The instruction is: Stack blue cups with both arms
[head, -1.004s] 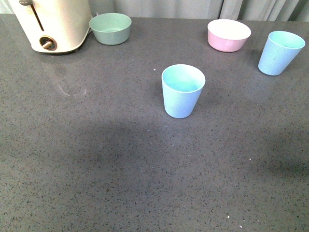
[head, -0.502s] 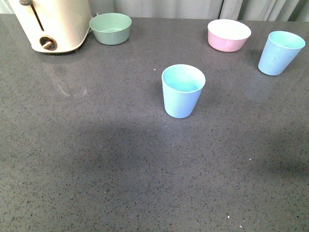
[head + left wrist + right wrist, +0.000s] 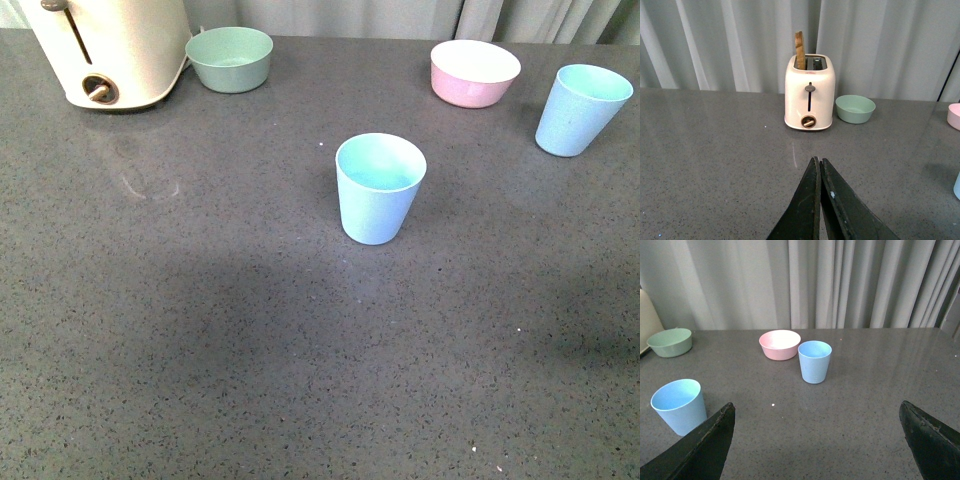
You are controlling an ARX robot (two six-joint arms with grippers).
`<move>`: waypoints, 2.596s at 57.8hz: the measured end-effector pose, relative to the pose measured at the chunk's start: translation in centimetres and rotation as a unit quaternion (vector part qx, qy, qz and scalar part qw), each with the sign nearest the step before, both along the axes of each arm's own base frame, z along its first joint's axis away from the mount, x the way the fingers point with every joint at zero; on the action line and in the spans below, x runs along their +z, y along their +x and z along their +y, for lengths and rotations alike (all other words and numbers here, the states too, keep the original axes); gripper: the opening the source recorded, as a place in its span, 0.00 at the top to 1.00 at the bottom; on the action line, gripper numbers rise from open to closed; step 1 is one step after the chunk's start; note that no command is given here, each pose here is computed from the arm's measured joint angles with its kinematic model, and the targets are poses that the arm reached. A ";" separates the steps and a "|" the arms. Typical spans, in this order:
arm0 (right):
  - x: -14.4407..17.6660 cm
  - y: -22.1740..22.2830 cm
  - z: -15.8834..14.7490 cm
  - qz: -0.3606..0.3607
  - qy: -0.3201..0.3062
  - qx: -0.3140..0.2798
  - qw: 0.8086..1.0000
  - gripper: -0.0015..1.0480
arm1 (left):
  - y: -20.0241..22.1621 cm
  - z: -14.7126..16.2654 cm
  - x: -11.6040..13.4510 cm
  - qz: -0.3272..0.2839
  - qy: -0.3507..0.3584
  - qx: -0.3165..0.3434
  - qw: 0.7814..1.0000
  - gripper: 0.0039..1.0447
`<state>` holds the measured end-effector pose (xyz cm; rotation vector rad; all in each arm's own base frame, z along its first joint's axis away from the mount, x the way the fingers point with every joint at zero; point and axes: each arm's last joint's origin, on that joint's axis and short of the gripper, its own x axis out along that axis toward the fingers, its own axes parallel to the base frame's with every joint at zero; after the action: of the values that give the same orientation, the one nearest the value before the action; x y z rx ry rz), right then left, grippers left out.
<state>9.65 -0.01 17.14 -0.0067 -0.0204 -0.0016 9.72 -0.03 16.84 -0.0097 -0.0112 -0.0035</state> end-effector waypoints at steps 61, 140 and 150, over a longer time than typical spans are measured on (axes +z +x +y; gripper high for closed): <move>2.8 27.0 -2.8 0.299 -0.303 0.211 0.880 0.09 | 0.0 0.0 0.0 0.000 0.001 0.000 1.000 0.08; -2.7 37.1 -1.9 0.386 -0.318 0.259 0.826 0.67 | 0.0 0.0 0.0 0.000 0.001 0.000 1.000 0.08; -2.3 37.0 -2.9 0.391 -0.312 0.252 0.829 0.98 | 0.0 0.0 0.0 0.000 0.001 0.000 1.000 0.08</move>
<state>46.60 -2.87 14.80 -0.6618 0.8086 0.5420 9.71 -0.03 16.83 -0.0078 -0.0105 -0.0035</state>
